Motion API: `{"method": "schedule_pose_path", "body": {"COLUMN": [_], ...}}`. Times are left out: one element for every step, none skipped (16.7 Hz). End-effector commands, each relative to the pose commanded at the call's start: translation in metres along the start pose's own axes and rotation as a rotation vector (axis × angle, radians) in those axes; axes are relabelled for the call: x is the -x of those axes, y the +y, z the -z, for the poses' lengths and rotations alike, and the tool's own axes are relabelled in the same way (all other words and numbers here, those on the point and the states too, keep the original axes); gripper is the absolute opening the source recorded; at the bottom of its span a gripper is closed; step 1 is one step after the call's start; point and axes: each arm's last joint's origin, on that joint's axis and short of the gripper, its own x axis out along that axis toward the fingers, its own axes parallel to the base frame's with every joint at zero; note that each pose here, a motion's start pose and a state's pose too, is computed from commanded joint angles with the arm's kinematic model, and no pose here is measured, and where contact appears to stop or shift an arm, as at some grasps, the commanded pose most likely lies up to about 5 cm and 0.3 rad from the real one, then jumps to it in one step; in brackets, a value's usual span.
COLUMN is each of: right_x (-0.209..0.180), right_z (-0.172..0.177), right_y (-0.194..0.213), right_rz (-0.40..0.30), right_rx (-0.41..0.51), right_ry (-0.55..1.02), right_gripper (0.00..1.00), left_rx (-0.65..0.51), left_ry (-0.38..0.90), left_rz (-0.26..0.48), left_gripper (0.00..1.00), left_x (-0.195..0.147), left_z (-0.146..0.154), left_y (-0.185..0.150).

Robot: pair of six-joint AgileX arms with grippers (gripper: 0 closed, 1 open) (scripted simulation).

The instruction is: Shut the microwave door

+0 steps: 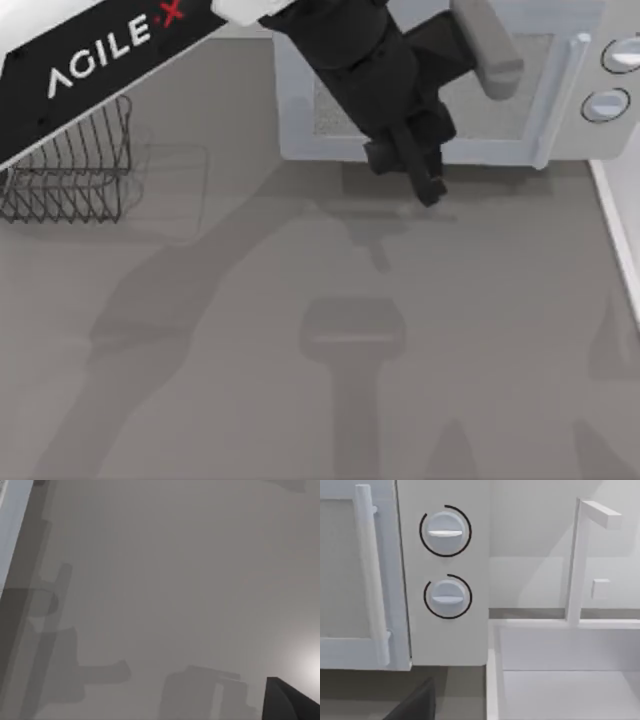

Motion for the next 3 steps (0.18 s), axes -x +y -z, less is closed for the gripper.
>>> {"method": "schedule_pose_path", "body": {"right_x": [0.0,0.0,0.0], "right_z": [0.0,0.0,0.0], "right_y": [0.0,0.0,0.0], "right_rz": [0.0,0.0,0.0], "right_rx": [0.0,0.0,0.0], "right_ry": [0.0,0.0,0.0], "right_gripper": [1.0,1.0,1.0], "left_rx": [0.0,0.0,0.0], "left_ry": [-0.014,-0.023,-0.026], "left_rz": [-0.01,-0.018,-0.021], "left_gripper": [0.0,0.0,0.0], "left_x": [0.0047,0.0081,0.0091], "left_z": [-0.0027,-0.0045,-0.005], "left_y": [0.0003,0.0009,0.0012]}}
